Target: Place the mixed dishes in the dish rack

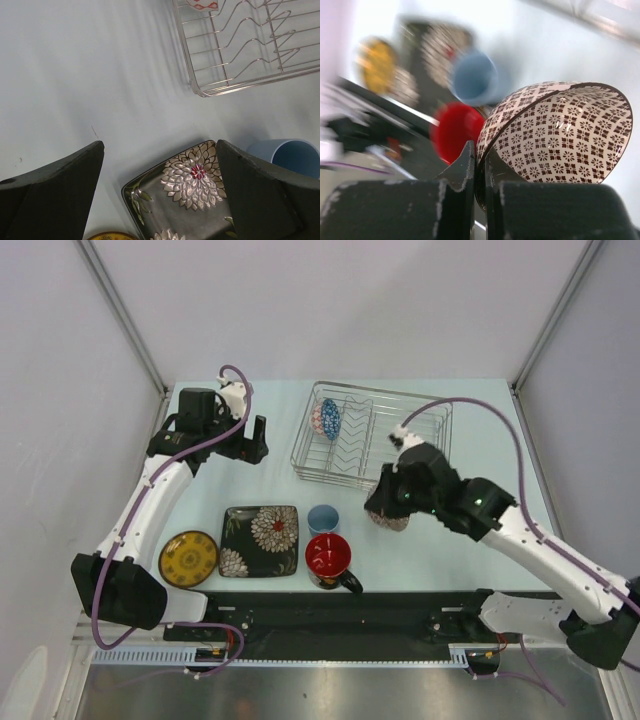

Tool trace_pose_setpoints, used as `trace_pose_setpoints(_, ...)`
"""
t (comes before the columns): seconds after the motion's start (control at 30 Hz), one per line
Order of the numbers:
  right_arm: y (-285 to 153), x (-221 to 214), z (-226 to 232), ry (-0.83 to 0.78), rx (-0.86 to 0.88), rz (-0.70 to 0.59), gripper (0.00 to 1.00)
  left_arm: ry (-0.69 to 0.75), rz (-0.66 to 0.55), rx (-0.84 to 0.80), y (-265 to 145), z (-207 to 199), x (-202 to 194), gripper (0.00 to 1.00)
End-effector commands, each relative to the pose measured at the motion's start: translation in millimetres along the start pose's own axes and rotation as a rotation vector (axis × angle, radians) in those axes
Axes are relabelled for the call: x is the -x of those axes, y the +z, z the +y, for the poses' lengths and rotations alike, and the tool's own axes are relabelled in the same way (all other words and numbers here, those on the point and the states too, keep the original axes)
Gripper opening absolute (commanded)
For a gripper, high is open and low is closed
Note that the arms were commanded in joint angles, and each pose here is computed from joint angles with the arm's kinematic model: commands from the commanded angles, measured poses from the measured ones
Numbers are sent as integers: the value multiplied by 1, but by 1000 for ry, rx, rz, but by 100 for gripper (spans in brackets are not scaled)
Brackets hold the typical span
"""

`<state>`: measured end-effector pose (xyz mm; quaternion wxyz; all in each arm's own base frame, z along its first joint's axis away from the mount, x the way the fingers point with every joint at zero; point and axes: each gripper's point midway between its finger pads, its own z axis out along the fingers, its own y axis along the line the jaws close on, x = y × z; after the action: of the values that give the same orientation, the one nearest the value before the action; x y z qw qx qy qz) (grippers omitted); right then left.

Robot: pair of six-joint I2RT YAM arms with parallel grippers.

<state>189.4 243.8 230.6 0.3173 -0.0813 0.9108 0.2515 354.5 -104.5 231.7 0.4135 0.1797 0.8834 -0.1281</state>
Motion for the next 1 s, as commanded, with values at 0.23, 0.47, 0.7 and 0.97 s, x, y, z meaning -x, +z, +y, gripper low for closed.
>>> trace_pose_setpoints(0.23,12,159,120,227,734,-303,0,4,-90,5,-25,-4,23,100)
trace_pose_setpoints(0.47,67,176,132,331,873,-294,0,29,-101,34,-34,0,22,100)
trace_pose_setpoints(0.7,104,184,110,387,860,-298,0,27,-88,24,-30,-2,14,100)
trace_pose_setpoints(0.97,163,170,81,468,813,-228,0,34,-81,28,-31,-2,11,100)
